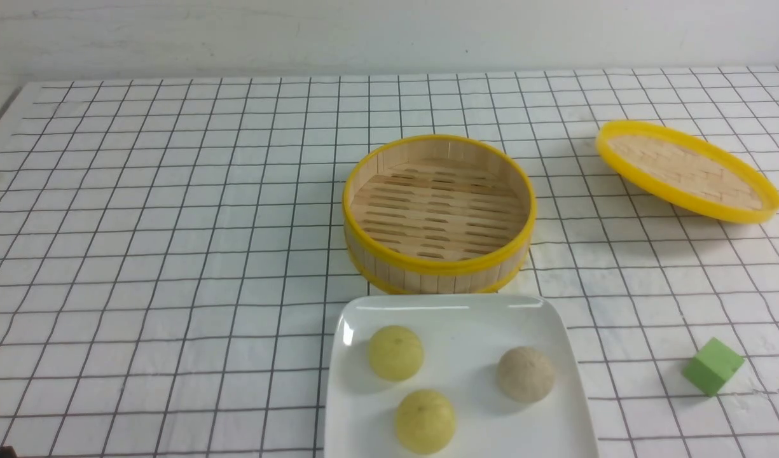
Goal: Put the steamed buns into the plate on the white-black tablecloth.
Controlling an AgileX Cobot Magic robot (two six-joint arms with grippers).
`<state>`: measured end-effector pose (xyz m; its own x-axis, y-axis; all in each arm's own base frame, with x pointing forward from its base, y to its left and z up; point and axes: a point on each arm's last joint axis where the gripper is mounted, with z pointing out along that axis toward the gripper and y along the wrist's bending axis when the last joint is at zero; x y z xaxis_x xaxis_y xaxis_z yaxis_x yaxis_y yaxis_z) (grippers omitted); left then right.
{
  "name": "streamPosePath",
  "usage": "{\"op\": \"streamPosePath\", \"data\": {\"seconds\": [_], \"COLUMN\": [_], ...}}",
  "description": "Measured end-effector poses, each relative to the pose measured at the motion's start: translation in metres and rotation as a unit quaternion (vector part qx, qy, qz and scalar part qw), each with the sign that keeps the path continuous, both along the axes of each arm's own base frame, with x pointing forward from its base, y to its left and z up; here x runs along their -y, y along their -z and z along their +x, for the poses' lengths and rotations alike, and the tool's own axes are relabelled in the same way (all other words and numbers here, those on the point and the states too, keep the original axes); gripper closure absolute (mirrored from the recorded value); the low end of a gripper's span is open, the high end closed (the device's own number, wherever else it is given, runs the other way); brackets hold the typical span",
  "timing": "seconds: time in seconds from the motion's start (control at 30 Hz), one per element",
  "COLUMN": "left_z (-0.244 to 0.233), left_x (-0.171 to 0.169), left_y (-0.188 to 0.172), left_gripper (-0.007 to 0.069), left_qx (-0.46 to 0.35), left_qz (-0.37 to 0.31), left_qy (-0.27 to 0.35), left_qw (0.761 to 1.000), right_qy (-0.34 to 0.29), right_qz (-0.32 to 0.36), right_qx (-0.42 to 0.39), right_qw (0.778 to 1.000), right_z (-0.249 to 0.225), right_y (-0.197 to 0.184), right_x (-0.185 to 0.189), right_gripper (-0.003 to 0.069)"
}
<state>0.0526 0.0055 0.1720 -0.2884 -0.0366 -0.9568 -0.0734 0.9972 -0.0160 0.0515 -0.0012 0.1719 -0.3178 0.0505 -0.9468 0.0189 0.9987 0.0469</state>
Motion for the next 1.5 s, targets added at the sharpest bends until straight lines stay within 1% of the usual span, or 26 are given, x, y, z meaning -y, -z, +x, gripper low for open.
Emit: {"op": "streamPosePath", "data": {"seconds": [0.67,1.07,1.5], "left_z": [0.0,0.0,0.0], "left_x": [-0.0001,-0.0001,-0.0001], "left_y": [0.0,0.0,0.0], "left_gripper": [0.0534,0.0534,0.0517], "left_qx": [0.0,0.0,0.0], "left_qz": [0.001,0.001,0.001], "left_qy": [0.0,0.0,0.0], "left_qw": [1.0,1.0,1.0], "right_qy": [0.0,0.0,0.0], "right_qz": [0.0,0.0,0.0], "right_qx": [0.0,0.0,0.0], "right_qw": [1.0,1.0,1.0], "right_z": [0.0,0.0,0.0], "right_y": [0.0,0.0,0.0], "right_x": [0.0,0.0,0.0], "right_gripper": [0.0505,0.0487,0.0467]}}
